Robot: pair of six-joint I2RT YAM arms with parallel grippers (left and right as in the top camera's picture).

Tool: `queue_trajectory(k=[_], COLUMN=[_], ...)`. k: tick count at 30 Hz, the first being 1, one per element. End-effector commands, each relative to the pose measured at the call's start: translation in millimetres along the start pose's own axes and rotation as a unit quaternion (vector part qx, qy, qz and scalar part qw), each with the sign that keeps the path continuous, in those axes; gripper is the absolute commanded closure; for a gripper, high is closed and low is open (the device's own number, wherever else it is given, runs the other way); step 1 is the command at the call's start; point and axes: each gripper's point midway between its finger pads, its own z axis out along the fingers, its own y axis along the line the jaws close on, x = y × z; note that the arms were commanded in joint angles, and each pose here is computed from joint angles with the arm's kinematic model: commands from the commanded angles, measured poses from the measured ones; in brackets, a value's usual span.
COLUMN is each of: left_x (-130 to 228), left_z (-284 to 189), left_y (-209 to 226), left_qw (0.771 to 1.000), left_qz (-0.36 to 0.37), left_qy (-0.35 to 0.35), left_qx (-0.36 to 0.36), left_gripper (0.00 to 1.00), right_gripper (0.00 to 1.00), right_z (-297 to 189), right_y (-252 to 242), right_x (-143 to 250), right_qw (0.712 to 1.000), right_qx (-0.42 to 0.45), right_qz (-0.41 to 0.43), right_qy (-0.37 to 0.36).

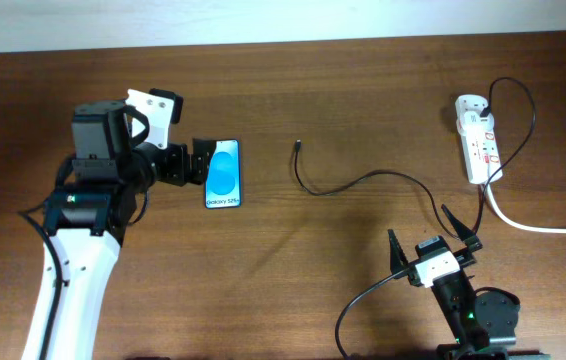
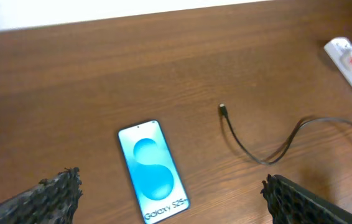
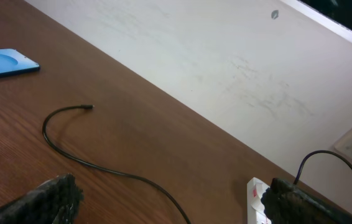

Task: Plug charger to phone and switch on socket
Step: 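Move the left gripper over the blue phone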

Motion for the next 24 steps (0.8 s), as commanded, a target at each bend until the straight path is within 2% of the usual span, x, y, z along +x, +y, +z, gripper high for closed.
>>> queue_trajectory(k=[1, 4, 6, 8, 15, 24], left_x=[-17, -32, -37, -37, -30, -30], left_z=[6, 11, 13, 17, 44, 48], left_y=[0, 9, 27, 27, 21, 13], left_qw=[0.997, 0.995, 0.987, 0.982, 0.980, 0.981], left_qz=[-0.077, -0.096, -0.106, -0.102, -0.098, -0.095], left_qy=[-0.004, 0.025, 0.077, 0.110, 0.142, 0.143], left_qx=[0.010, -0.015, -0.092, -0.112, -0.100, -0.085], left_gripper=[0.01, 0.01, 0.01, 0.01, 0.01, 0.01], right_gripper=[0.02, 0.02, 0.02, 0.02, 0.02, 0.02], right_z=[0, 0, 0, 0, 0, 0], right_y=[1, 1, 1, 1, 1, 1], right_x=[2, 2, 2, 2, 2, 2], right_qw=[1.000, 1.000, 1.000, 1.000, 1.000, 1.000], right_qx=[0.000, 0.000, 0.000, 0.000, 0.000, 0.000], right_qz=[0.008, 0.008, 0.008, 0.008, 0.008, 0.008], right_qy=[0.002, 0.002, 0.002, 0.002, 0.002, 0.002])
